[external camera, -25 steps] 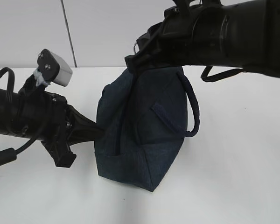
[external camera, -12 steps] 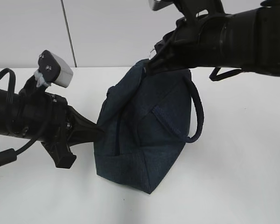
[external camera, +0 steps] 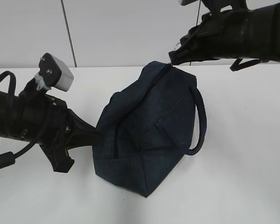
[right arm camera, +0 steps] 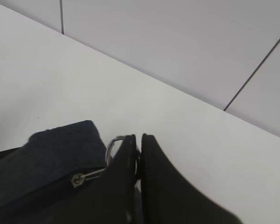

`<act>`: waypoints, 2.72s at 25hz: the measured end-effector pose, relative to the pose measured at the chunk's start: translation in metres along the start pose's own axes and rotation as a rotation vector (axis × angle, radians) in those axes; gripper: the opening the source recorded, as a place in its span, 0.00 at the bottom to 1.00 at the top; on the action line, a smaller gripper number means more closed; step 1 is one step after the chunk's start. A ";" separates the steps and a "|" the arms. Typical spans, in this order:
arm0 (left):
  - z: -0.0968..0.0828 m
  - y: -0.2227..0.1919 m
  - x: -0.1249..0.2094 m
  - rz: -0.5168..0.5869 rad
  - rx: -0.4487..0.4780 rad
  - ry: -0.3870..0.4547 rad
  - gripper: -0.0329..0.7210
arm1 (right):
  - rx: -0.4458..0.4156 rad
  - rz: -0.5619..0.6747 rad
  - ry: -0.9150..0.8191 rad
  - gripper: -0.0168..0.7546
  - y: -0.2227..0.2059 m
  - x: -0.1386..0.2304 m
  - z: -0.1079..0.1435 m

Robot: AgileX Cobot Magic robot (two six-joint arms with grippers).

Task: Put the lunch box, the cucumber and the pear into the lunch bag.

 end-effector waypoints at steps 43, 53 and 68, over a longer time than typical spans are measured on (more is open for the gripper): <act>-0.008 0.056 -0.009 0.012 -0.179 0.127 0.52 | -0.007 -0.027 -0.277 0.73 0.042 0.055 -0.059; -0.029 0.135 -0.014 -0.067 -0.403 0.169 0.52 | -0.328 0.004 -0.272 0.71 0.144 0.089 0.021; -0.094 0.232 0.050 -0.077 -0.570 0.321 0.47 | -0.008 0.447 -0.273 0.62 0.277 0.174 0.020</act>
Point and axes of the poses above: a point on each arm's last joint axis where the gripper is mounted, y pointing back along that axis away from the gripper, z along the wrist's bending axis when the last joint is at zero, x = y × z, the point moved 5 cm from there along -y, pointing out along that axis toward the gripper, and after that the axes turned 9 degrees about y, right-handed, at the moved point
